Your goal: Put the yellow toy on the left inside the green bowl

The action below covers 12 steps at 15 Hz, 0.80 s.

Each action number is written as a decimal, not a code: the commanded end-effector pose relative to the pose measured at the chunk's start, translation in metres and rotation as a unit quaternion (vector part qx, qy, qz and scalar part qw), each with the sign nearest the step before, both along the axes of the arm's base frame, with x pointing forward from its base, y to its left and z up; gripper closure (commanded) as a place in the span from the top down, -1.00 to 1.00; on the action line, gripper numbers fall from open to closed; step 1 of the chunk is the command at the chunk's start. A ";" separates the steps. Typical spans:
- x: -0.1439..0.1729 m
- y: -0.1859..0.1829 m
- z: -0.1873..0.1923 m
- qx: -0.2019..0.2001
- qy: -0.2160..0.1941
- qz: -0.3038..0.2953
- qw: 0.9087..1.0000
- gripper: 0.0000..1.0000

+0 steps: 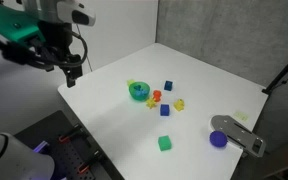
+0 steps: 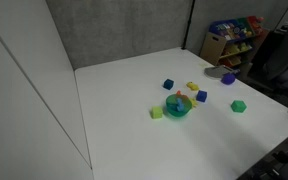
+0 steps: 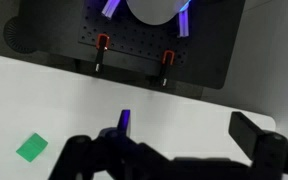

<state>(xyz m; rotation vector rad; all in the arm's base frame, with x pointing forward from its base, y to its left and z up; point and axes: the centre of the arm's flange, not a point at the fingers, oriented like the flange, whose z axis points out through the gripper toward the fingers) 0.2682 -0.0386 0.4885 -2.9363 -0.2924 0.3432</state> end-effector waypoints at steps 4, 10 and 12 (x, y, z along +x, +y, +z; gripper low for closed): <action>0.000 0.000 0.000 0.000 0.000 0.000 1.000 1.00; 0.018 0.001 0.001 -0.004 -0.013 -0.010 1.000 1.00; 0.032 0.005 0.001 -0.009 -0.025 -0.014 1.000 1.00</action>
